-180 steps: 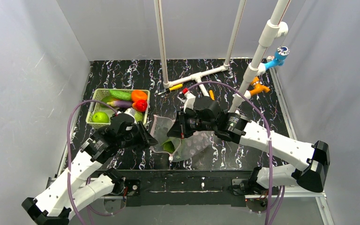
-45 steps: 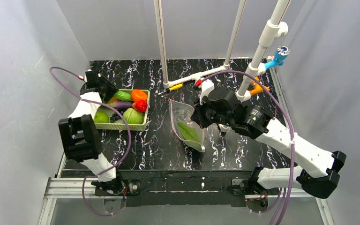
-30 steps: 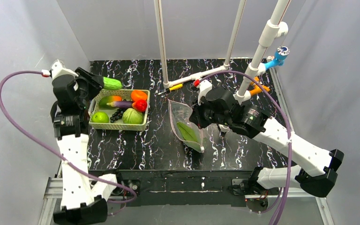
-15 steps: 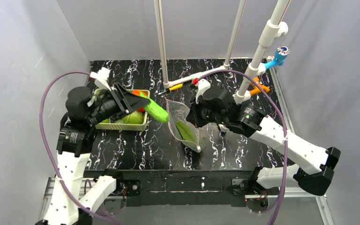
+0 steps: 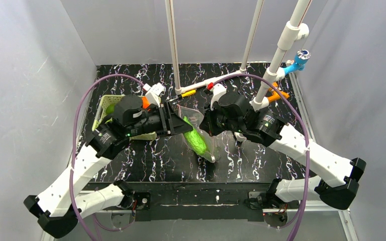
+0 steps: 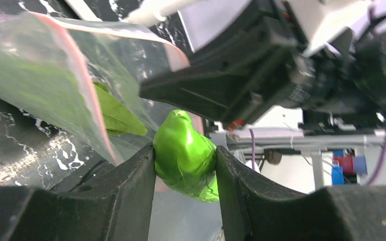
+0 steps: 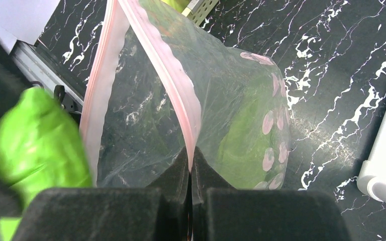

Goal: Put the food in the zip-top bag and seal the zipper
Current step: Place the fake vegetable in the zipper food storage bag.

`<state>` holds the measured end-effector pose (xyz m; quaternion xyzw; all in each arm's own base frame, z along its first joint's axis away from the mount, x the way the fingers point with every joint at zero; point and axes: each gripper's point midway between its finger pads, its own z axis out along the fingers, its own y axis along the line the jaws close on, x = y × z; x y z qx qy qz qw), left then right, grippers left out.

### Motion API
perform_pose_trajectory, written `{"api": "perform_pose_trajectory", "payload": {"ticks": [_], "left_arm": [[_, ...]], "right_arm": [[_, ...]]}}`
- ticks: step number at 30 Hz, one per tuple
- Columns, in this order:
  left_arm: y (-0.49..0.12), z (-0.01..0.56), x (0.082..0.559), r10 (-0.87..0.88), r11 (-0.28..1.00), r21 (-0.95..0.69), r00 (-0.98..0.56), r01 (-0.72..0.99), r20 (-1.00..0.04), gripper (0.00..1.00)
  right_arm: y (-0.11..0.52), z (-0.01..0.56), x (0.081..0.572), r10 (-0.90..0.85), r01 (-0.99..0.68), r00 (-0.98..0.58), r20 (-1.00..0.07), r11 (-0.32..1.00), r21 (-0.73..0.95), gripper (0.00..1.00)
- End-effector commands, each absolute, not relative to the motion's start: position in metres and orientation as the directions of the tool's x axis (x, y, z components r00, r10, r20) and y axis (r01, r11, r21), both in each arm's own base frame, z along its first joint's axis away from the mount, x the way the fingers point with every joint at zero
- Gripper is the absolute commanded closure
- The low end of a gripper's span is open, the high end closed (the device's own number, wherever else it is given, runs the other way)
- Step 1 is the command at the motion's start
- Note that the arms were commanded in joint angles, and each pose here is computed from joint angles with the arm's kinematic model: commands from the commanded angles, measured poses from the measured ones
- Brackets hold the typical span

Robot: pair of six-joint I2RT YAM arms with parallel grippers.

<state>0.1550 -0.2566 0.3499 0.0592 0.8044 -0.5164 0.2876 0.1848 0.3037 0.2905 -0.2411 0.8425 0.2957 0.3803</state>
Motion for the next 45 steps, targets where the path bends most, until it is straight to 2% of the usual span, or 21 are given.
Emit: {"api": "perform_pose_trajectory", "payload": {"ticks": [1, 13, 23, 33, 37, 40, 43, 44, 45], "left_arm": [[-0.255, 0.350, 0.183, -0.365, 0.524, -0.793, -0.759, 0.311, -0.539, 1.00], [-0.236, 0.361, 0.195, -0.416, 0.666, -0.680, -0.605, 0.307, -0.679, 1.00], [-0.259, 0.359, 0.195, -0.323, 0.681, -0.625, -0.611, 0.380, -0.723, 1.00], [-0.254, 0.311, 0.181, -0.300, 0.699, -0.646, -0.694, 0.306, -0.654, 1.00], [-0.256, 0.306, 0.182, -0.294, 0.713, -0.642, -0.711, 0.282, -0.639, 0.87], [-0.257, 0.307, 0.183, -0.307, 0.712, -0.651, -0.716, 0.264, -0.627, 0.55], [-0.255, 0.308, 0.181, -0.295, 0.723, -0.642, -0.726, 0.256, -0.621, 0.38], [-0.254, 0.308, 0.179, -0.284, 0.729, -0.636, -0.733, 0.254, -0.618, 0.14], [-0.253, 0.308, 0.178, -0.274, 0.735, -0.630, -0.740, 0.251, -0.614, 0.05]], "right_arm": [[0.305, 0.327, 0.183, -0.105, -0.649, -0.558, -0.823, 0.674, 0.353, 0.99], [0.306, 0.326, 0.181, -0.105, -0.652, -0.563, -0.820, 0.666, 0.362, 0.99], [0.308, 0.330, 0.182, -0.101, -0.654, -0.561, -0.822, 0.663, 0.365, 0.99], [0.307, 0.337, 0.182, -0.066, -0.651, -0.551, -0.832, 0.658, 0.379, 0.99], [0.307, 0.336, 0.182, -0.064, -0.650, -0.553, -0.831, 0.657, 0.382, 0.99], [0.305, 0.335, 0.181, -0.066, -0.648, -0.555, -0.829, 0.659, 0.381, 0.99], [0.302, 0.334, 0.182, -0.062, -0.642, -0.552, -0.832, 0.668, 0.376, 0.99], [0.301, 0.335, 0.182, -0.059, -0.641, -0.549, -0.833, 0.670, 0.375, 0.99], [0.300, 0.334, 0.182, -0.060, -0.640, -0.549, -0.834, 0.672, 0.373, 0.99]]}}
